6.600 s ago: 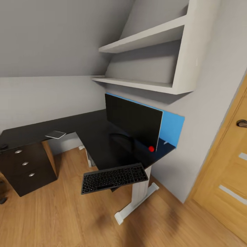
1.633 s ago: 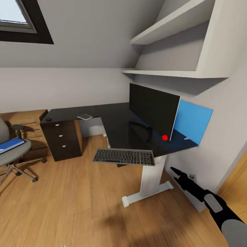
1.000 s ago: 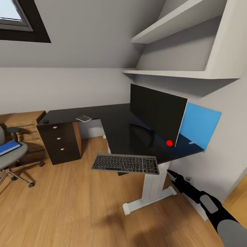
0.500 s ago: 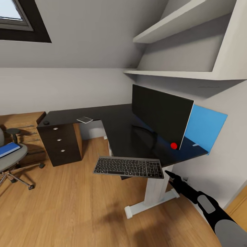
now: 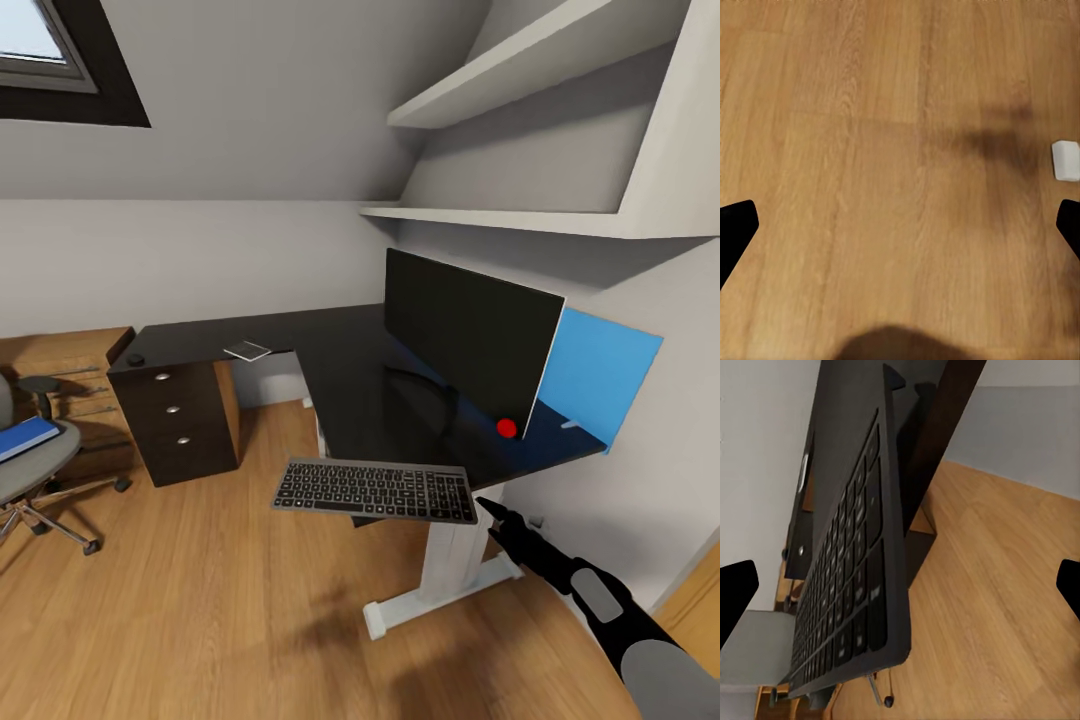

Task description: In the bedroom, organize the workspace by keeping the computer under the desk, ensuring the monitor is on the desk, placing the keyboard on the desk next to the monitor, placing the mouse on the desk next to the keyboard, moving the folder from the swivel chair onto the desk next to the mouse, stacking the notebook on top of the folder with the pen on top of the notebook, and positioning the swivel chair next to the desk.

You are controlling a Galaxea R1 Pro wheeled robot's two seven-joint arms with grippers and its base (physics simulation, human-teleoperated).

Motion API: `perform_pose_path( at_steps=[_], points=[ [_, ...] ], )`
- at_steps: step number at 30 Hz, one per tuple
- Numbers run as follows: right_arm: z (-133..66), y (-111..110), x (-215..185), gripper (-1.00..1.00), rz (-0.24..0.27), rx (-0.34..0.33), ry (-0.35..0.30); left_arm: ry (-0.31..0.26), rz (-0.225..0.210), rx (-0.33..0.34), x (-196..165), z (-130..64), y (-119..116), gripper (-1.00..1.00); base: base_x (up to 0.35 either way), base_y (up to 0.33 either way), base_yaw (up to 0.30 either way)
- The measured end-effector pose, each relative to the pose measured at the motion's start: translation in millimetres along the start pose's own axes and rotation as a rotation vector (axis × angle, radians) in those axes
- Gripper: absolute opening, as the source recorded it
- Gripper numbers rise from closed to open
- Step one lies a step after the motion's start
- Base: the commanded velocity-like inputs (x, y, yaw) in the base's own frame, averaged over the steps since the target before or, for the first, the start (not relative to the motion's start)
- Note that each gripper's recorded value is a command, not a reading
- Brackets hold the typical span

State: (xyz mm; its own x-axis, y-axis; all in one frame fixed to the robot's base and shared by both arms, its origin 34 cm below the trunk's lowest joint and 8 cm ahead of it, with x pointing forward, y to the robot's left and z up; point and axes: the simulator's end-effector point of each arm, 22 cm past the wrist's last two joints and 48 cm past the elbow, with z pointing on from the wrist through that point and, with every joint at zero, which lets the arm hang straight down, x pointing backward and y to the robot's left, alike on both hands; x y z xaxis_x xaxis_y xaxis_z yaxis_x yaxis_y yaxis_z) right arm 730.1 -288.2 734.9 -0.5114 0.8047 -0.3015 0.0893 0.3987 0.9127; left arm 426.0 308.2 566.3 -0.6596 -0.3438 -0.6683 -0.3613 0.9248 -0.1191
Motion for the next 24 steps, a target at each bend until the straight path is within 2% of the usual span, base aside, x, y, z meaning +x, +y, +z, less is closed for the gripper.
perform_pose_path(
  at_steps=[14,24],
  points=[
    [4.0,2.6,7.4,1.00,0.008,-0.006,0.007,0.001,0.000,0.000,0.5,-0.1,-0.1,1.00,0.090,0.036,0.000],
    [4.0,-4.0,14.4,1.00,0.021,0.007,0.018,0.001,0.000,0.000,0.6,0.1,-0.1,1.00,0.013,0.011,0.000]
  ],
)
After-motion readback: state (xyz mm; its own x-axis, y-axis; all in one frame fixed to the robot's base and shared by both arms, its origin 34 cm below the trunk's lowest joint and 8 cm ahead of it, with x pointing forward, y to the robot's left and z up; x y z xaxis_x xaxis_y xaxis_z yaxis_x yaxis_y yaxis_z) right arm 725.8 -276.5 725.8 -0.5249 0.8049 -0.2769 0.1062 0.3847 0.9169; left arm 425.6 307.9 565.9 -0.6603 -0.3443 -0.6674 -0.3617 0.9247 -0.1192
